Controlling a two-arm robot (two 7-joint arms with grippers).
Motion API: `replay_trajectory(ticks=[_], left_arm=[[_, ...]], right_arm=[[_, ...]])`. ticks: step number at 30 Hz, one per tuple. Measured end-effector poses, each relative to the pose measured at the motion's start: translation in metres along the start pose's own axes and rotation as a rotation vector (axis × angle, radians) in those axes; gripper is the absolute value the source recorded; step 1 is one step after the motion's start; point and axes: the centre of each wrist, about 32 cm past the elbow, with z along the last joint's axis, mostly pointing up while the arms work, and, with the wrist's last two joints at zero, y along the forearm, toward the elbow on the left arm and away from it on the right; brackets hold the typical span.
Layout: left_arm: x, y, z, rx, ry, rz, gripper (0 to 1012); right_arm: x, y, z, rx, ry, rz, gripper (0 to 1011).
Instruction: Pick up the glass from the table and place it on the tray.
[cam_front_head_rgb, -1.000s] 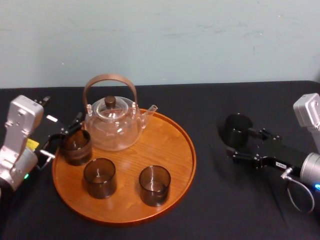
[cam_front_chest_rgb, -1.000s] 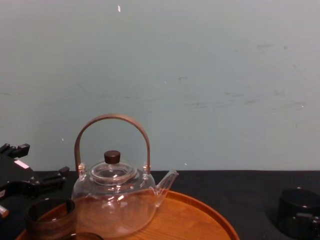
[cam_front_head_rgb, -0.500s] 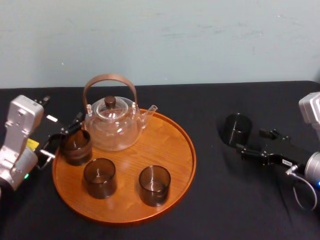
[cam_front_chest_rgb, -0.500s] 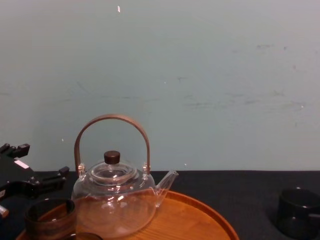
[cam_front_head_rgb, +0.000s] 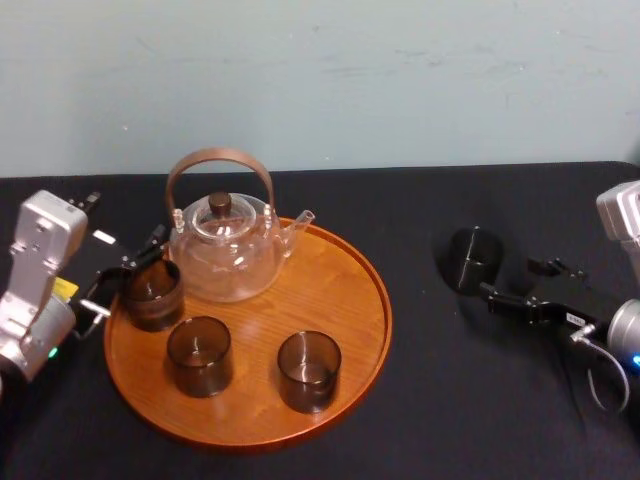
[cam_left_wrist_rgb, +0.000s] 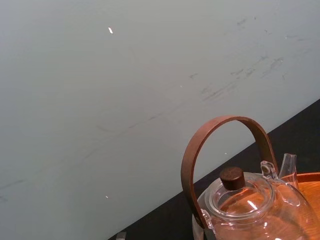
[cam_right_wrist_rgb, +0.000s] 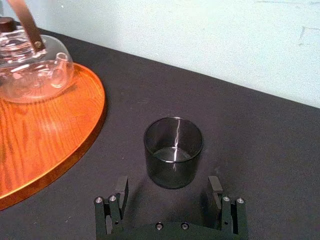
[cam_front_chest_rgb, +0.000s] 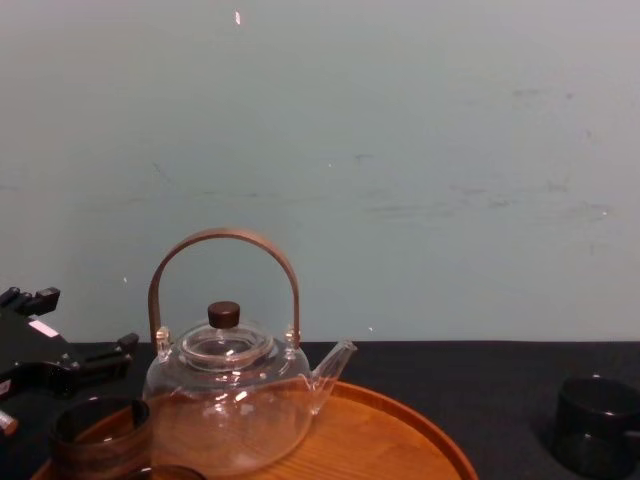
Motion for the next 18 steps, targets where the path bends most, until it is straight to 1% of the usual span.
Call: replay_trajectory(ticks=[9, 18], left_arm=[[0.0, 0.0, 0.0, 0.0, 0.0, 0.0, 1002], [0.0, 0.0, 0.0, 0.0, 0.0, 0.0, 1001]], right_arm=[[0.0034, 0.017, 0.001, -0.006, 0.009, -0.032, 1002], [0.0032, 0.035, 0.001, -0.013, 0.018, -0.048, 1002]])
